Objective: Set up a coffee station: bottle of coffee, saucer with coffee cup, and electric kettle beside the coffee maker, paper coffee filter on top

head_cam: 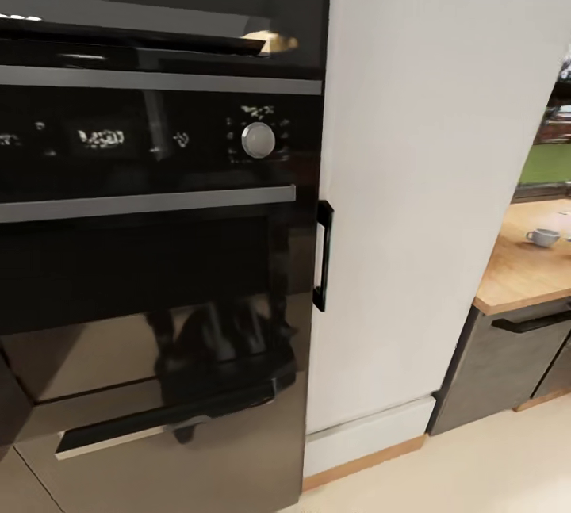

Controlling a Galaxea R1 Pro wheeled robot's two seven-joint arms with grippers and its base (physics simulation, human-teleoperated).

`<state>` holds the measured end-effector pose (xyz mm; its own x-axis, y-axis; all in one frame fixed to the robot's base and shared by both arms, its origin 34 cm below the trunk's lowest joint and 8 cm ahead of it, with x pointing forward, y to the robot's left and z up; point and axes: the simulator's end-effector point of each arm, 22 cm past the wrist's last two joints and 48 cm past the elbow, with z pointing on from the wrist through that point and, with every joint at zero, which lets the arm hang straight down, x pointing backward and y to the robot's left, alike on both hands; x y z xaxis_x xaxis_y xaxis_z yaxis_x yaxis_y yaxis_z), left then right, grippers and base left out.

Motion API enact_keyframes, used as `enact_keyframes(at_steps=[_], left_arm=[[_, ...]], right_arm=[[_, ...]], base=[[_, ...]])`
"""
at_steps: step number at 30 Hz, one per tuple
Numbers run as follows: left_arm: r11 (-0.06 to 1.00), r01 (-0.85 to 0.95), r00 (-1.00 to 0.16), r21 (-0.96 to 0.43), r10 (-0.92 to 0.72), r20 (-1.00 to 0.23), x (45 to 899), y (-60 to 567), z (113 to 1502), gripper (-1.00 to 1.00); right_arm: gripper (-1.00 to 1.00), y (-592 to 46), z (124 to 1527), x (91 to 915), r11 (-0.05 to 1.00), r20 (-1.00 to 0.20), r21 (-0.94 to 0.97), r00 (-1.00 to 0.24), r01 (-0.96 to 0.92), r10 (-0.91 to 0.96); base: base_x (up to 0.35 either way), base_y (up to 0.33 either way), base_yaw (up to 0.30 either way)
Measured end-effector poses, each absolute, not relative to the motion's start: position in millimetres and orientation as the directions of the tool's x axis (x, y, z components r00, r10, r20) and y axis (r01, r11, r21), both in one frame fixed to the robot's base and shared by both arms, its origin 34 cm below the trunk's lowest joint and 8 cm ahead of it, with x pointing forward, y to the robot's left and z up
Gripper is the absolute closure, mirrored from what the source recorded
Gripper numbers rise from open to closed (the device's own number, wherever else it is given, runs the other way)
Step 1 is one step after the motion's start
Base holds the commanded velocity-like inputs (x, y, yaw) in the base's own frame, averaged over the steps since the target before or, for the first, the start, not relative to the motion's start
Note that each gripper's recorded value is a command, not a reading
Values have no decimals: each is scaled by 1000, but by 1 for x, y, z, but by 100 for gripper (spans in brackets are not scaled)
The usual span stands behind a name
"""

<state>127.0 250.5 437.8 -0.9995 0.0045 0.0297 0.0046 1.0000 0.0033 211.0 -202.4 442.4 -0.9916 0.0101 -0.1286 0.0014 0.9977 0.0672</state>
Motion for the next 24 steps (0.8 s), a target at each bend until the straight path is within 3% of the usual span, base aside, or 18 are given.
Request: enact_keyframes(at_steps=[24], left_arm=[[1000,14,-999,4,14,30,126,250,438,-100]], right_arm=[[-100,-206,446,236,998,-183,62,-983,8,19]], base=[[0,0,-264]])
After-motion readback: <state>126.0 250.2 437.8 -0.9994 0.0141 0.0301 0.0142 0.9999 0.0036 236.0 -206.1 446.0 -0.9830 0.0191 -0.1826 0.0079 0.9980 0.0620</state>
